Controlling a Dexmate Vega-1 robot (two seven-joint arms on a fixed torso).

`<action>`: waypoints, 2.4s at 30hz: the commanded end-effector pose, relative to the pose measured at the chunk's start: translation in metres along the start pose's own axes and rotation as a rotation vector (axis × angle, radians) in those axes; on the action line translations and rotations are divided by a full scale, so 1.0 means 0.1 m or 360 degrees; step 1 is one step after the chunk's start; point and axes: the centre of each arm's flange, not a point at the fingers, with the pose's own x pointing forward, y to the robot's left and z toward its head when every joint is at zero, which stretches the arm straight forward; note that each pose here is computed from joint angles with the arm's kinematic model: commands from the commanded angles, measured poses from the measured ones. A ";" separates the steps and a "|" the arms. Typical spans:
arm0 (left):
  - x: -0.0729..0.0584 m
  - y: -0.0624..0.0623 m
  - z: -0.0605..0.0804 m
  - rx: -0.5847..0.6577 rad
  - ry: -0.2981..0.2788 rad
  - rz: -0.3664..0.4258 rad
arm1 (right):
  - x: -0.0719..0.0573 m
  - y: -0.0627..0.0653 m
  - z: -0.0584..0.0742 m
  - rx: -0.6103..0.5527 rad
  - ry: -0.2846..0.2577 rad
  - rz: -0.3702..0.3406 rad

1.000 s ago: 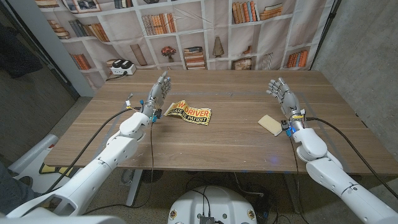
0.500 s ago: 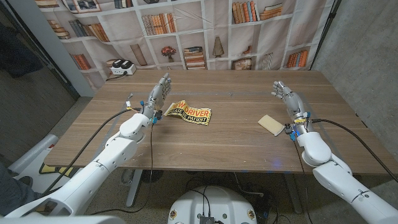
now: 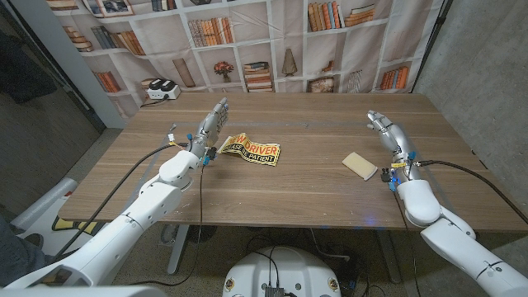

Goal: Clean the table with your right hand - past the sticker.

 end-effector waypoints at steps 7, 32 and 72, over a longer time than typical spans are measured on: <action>-0.01 -0.06 0.02 0.0019 -0.0015 -0.0014 | -0.18 -0.02 0.14 -0.0471 0.0007 -0.0070; 0.06 -0.09 -0.02 -0.0022 -0.0041 -0.0050 | -0.22 -0.01 0.31 -0.0891 0.0115 -0.0015; 0.06 -0.23 -0.09 -0.0008 0.0023 -0.0074 | -0.32 0.05 0.23 -0.1056 0.0334 0.0249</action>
